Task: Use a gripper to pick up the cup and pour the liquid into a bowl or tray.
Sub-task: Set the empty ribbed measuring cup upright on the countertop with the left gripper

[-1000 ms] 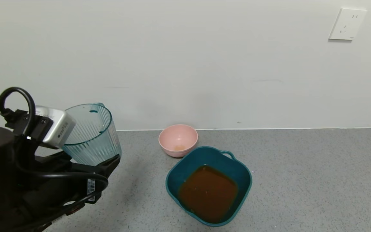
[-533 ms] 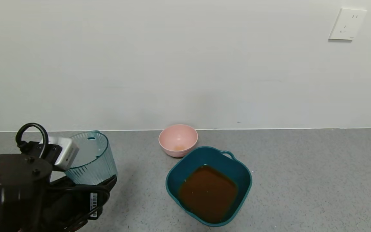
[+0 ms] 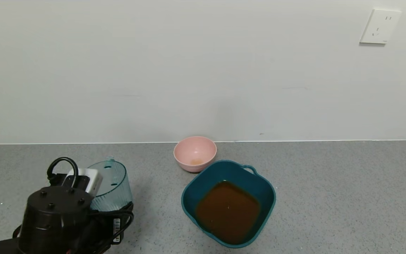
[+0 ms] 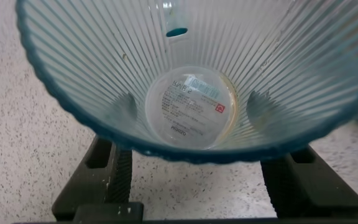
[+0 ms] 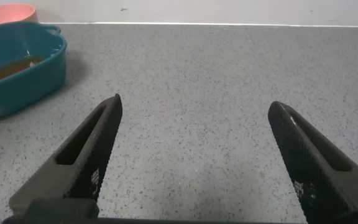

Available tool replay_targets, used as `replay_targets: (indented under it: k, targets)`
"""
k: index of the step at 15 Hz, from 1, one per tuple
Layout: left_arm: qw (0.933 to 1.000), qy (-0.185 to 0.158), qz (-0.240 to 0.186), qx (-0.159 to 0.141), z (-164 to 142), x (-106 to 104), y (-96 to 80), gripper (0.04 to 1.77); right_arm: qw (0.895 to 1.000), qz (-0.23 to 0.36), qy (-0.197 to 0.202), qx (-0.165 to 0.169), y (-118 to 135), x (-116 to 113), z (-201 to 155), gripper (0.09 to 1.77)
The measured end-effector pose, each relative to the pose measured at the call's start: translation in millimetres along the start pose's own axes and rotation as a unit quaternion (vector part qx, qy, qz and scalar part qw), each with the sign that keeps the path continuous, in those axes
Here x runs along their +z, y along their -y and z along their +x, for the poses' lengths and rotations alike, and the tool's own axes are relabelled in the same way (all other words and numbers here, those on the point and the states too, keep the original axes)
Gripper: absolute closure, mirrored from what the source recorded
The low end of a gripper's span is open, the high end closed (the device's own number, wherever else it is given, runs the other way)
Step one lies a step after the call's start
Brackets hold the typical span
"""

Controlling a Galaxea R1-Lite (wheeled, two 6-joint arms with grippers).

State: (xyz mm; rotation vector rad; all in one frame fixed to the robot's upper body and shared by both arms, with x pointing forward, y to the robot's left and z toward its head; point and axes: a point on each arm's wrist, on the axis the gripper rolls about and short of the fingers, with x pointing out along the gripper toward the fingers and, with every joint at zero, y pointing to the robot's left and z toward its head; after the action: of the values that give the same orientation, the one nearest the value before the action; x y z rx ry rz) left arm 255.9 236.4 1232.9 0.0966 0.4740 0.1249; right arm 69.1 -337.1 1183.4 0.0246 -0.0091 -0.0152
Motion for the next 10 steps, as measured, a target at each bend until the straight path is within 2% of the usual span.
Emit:
replay_targets:
  k: [4,10]
  targets:
    - [0.9993,-0.031,0.017,0.012,11.6,-13.3,4.1,0.62,1.0,0.0,0.0,0.0,0.0,0.0,0.0,0.15]
    - [0.9987,-0.042,0.022,0.016,22.7,-28.2,8.5,0.62,1.0,0.0,0.0,0.0,0.0,0.0,0.0,0.15]
